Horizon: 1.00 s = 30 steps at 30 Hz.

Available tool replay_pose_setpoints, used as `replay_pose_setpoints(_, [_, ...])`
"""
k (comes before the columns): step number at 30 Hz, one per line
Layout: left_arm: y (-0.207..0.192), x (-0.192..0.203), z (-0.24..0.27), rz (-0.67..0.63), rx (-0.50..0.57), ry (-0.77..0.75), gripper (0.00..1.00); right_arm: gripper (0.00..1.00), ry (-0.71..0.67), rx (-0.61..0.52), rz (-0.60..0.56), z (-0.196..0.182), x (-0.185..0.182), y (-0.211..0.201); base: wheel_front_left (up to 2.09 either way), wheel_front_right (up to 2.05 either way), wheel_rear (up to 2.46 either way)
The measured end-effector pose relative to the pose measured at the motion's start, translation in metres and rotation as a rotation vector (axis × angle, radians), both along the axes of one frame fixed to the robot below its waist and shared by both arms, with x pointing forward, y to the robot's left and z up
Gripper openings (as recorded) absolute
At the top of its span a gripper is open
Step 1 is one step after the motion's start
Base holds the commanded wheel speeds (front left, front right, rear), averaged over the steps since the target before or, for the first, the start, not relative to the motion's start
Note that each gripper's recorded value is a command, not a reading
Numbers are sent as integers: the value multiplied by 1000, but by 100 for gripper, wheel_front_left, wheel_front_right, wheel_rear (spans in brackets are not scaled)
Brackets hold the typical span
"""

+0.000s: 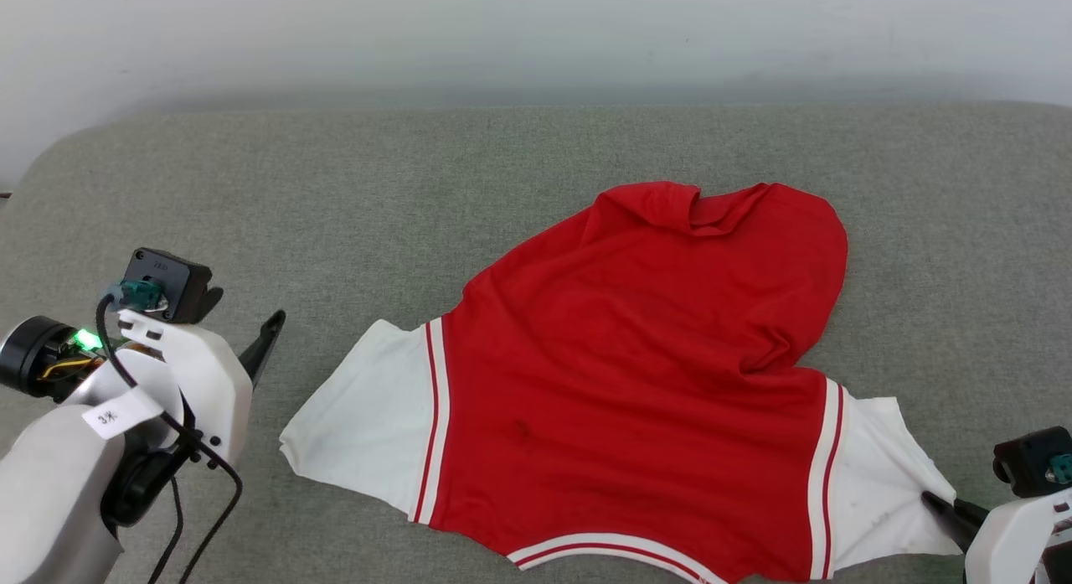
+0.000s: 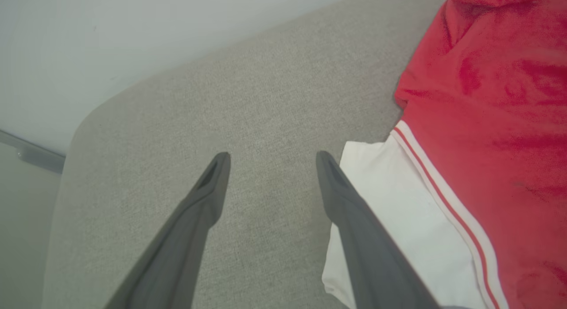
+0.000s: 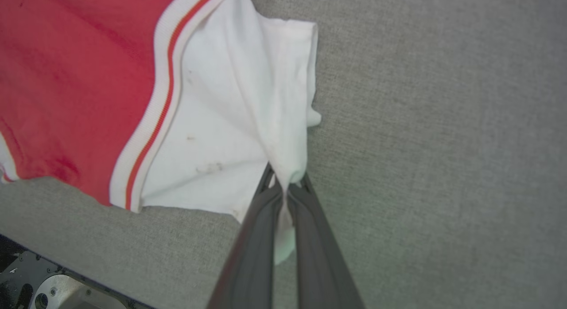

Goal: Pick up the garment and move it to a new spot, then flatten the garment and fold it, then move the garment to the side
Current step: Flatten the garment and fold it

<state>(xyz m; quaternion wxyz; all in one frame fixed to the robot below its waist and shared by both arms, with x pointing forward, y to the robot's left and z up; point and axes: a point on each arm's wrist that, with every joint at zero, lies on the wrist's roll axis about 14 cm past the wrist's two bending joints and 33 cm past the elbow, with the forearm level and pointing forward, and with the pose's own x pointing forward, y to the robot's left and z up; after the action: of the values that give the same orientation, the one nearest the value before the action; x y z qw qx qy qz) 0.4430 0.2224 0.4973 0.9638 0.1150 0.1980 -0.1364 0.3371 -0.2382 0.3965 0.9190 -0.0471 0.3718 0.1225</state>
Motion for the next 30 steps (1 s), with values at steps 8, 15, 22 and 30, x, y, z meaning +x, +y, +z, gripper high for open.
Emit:
replay_pose_setpoints(8, [-6, -18, -36, -56, 50, 348, 100, 0, 13, 7, -10, -4, -1, 1, 0, 0, 0])
replay_pose_setpoints(15, [-8, -38, -73, -87, 88, 548, 100, 0, 23, 13, -12, -8, 1, 5, 0, 0, 0])
replay_pose_setpoints(22, [-5, -52, -110, -88, 118, 682, 100, 0, 39, 16, -12, -12, 3, 6, 0, 0, 0])
replay_pose_setpoints(30, [-5, -58, -135, -86, 117, 776, 100, 0, 52, 20, -8, -18, 9, 8, 0, 0, 0])
